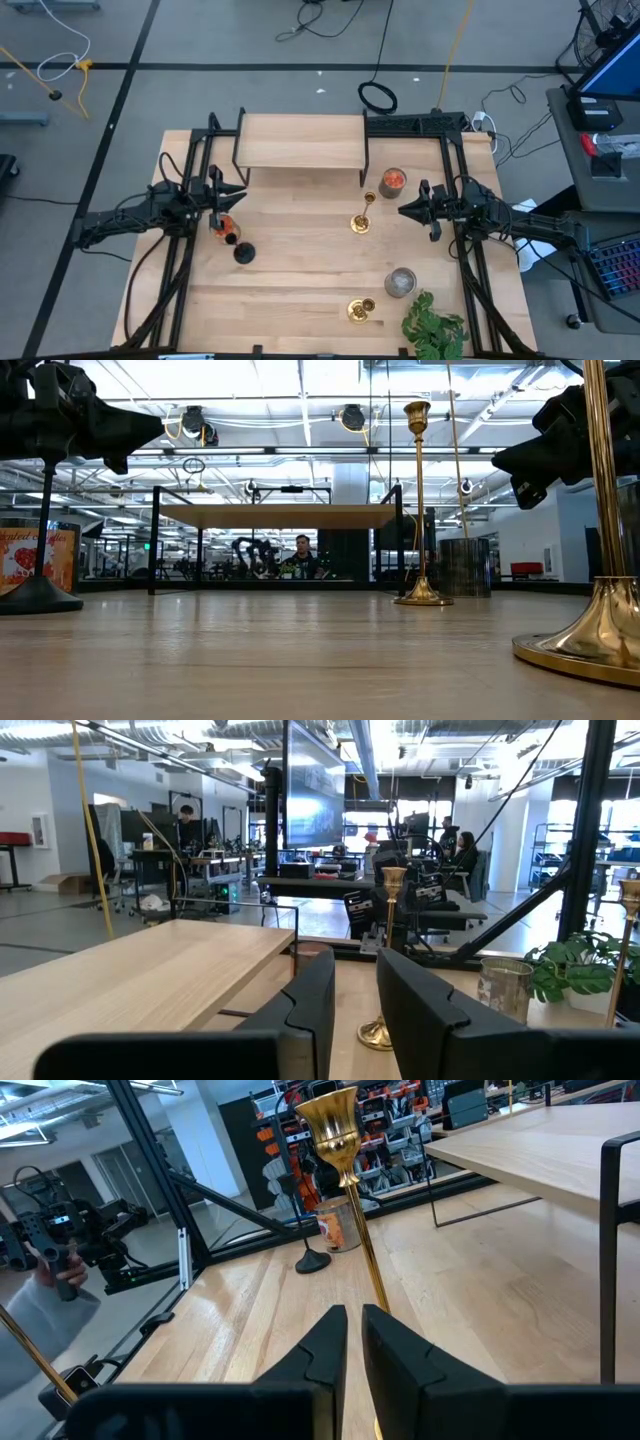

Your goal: Pick & Place candle stick holders

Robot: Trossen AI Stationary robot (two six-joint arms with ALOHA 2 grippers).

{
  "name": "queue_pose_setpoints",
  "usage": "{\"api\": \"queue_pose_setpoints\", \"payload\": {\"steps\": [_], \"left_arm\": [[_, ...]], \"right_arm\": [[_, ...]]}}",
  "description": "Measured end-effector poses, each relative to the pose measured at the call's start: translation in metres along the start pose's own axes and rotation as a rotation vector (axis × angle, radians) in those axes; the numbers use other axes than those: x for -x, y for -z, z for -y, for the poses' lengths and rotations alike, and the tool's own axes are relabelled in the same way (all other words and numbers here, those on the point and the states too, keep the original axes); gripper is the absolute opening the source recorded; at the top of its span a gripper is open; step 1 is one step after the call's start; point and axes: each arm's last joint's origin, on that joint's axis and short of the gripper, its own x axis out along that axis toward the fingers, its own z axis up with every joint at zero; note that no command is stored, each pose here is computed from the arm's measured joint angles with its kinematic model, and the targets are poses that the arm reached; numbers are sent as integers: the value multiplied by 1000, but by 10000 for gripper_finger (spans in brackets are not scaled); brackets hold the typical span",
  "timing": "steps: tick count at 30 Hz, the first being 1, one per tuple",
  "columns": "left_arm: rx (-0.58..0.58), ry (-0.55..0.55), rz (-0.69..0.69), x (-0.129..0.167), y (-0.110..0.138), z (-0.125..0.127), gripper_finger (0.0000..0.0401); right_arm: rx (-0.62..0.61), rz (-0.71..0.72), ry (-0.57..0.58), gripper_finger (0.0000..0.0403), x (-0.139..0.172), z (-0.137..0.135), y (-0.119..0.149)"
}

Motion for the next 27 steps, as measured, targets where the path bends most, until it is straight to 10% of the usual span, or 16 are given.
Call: {"api": "queue_pose_setpoints", "payload": {"steps": [10, 27], "left_arm": [[147, -2, 0, 0, 0, 0, 86], [163, 36, -5, 0, 0, 1, 86]], "right_arm": [[11, 4, 0, 29, 0, 0, 0], [437, 299, 106, 29, 4, -5, -27]]}}
